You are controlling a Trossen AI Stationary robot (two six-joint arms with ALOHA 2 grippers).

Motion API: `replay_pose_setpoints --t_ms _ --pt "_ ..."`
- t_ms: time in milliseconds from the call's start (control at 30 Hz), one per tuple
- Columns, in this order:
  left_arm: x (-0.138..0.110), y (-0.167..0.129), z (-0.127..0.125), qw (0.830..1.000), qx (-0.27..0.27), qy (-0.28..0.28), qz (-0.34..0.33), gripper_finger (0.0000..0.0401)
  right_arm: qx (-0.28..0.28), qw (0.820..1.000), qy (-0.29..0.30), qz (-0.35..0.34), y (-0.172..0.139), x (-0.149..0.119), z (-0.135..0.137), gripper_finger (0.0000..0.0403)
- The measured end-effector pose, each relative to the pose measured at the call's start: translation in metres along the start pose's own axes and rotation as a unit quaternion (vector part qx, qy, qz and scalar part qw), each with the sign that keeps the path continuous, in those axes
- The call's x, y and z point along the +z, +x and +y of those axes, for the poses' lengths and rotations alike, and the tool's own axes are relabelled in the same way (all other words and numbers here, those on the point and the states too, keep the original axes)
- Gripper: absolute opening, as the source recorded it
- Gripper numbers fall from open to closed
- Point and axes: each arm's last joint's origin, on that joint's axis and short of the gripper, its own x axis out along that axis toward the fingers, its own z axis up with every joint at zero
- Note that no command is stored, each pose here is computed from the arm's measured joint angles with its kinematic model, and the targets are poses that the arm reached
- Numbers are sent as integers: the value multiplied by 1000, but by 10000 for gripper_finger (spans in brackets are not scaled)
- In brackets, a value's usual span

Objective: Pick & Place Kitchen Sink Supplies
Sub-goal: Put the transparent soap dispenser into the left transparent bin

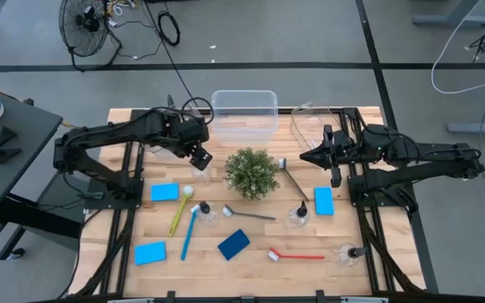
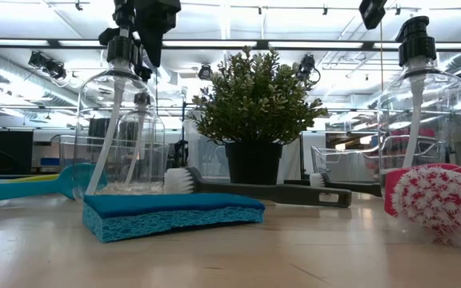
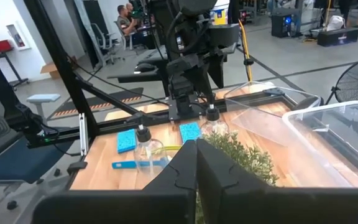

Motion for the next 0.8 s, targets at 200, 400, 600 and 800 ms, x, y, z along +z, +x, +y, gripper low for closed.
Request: replay_pose_setpoints --t_ms 200,400,600,800 --pt "1 10 -4 1000 2 -14 26 252 -1 1000 0 4 0 -1 0 9" --pt "-1 15 -5 998 13 -31 52 252 -16 1000 0 11 1 -2 -1 9" --pt "-1 16 -4 997 18 -38 57 237 -18 1000 0 15 3 -3 -2 9" --pt "-1 16 -5 998 16 -38 56 177 -18 1000 0 19 6 -4 -2 9"
